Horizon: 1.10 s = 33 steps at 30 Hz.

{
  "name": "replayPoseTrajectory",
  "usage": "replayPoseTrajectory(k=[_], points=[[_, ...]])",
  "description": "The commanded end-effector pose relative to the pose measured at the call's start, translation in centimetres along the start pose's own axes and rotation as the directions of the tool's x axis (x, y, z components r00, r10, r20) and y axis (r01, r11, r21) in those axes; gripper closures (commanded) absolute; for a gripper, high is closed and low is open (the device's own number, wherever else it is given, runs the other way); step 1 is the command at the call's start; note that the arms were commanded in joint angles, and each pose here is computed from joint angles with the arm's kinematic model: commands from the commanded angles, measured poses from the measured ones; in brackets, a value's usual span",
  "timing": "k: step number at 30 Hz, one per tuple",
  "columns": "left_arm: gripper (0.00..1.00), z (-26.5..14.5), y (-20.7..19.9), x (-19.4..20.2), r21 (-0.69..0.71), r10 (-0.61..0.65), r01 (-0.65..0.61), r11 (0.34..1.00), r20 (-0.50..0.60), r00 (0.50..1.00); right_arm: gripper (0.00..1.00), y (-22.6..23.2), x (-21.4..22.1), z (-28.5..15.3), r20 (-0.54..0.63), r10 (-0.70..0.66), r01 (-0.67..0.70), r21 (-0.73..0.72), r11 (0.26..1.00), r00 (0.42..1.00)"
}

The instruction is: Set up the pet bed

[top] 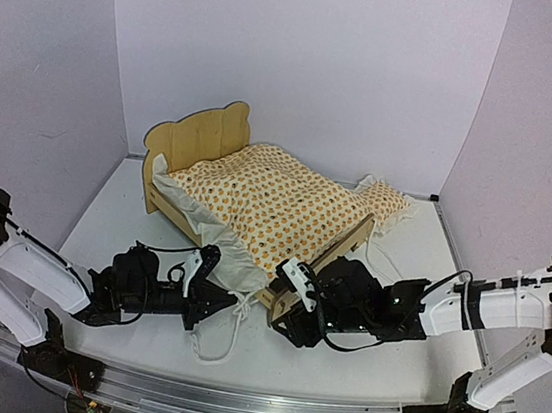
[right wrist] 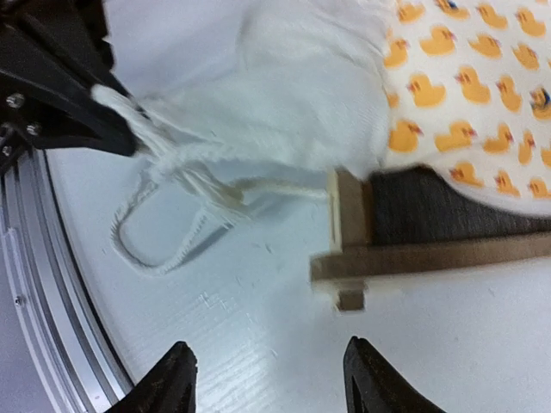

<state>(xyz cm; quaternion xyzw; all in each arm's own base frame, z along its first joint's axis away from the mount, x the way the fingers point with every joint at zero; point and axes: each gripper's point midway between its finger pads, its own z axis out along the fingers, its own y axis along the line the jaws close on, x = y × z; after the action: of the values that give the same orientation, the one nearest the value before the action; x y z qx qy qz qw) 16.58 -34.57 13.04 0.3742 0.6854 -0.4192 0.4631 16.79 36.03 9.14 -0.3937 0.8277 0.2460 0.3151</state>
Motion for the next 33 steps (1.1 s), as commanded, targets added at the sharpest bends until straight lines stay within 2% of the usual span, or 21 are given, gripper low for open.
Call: replayPoseTrajectory(k=[1,4,6,9,12,18,22,24,28,32,33], points=[[1.0,-0.6,-0.4,-3.0,-0.019,-0.076,0.079,0.997,0.112,0.991,0.39,-0.3,1.0,-2.4,-0.162,0.092,-0.084,0.051,0.995,0.983],[1.0,-0.4,-0.4,-3.7,-0.012,-0.156,0.159,0.987,0.128,0.979,0.33,3.1,-0.1,-1.2,-0.172,0.152,-0.173,-0.116,0.978,0.973],[1.0,-0.3,-0.6,-4.2,0.001,-0.199,0.201,0.98,0.136,0.97,0.29,4.7,-0.4,0.1,-0.156,0.135,-0.157,-0.141,0.977,0.979],[1.0,-0.3,-1.0,-4.6,0.011,-0.217,0.217,0.976,0.145,0.965,0.21,5.2,-1.1,2.0,-0.089,0.073,-0.079,-0.059,0.995,0.993],[1.0,-0.5,-1.5,-4.2,0.028,-0.215,0.213,0.977,0.132,0.968,0.14,4.6,-1.6,4.2,-0.002,0.057,-0.057,0.004,0.998,0.998],[1.0,-0.1,-1.8,-2.9,0.038,-0.197,0.194,0.98,0.09,0.976,0.09,5.0,-3.4,7.1,0.107,0.007,-0.01,0.024,1.0,0.994],[1.0,0.0,-2.1,-3.0,0.053,-0.178,0.174,0.983,0.087,0.98,0.08,4.2,-2.6,9.2,0.14,0.014,-0.026,0.086,0.996,0.99],[1.0,-0.3,-1.7,-2.9,0.028,-0.177,0.175,0.984,0.098,0.979,0.15,4.0,-2.6,9.7,0.195,0.016,-0.036,0.099,0.994,0.981],[1.0,-1.0,-2.0,-3.0,0.04,-0.168,0.164,0.986,0.105,0.98,0.37,4.3,-1.4,10.6,0.173,0.009,-0.025,0.09,0.996,0.985],[1.0,-1.2,-2.3,-3.7,0.056,-0.177,0.171,0.984,0.119,0.977,0.82,4.4,0.9,11.0,0.123,0.037,-0.046,0.069,0.997,0.992],[1.0,-1.3,-2.4,-4.1,0.059,-0.178,0.171,0.983,0.13,0.975,0.91,4.1,1.5,10.8,0.115,0.042,-0.051,0.077,0.996,0.992]])
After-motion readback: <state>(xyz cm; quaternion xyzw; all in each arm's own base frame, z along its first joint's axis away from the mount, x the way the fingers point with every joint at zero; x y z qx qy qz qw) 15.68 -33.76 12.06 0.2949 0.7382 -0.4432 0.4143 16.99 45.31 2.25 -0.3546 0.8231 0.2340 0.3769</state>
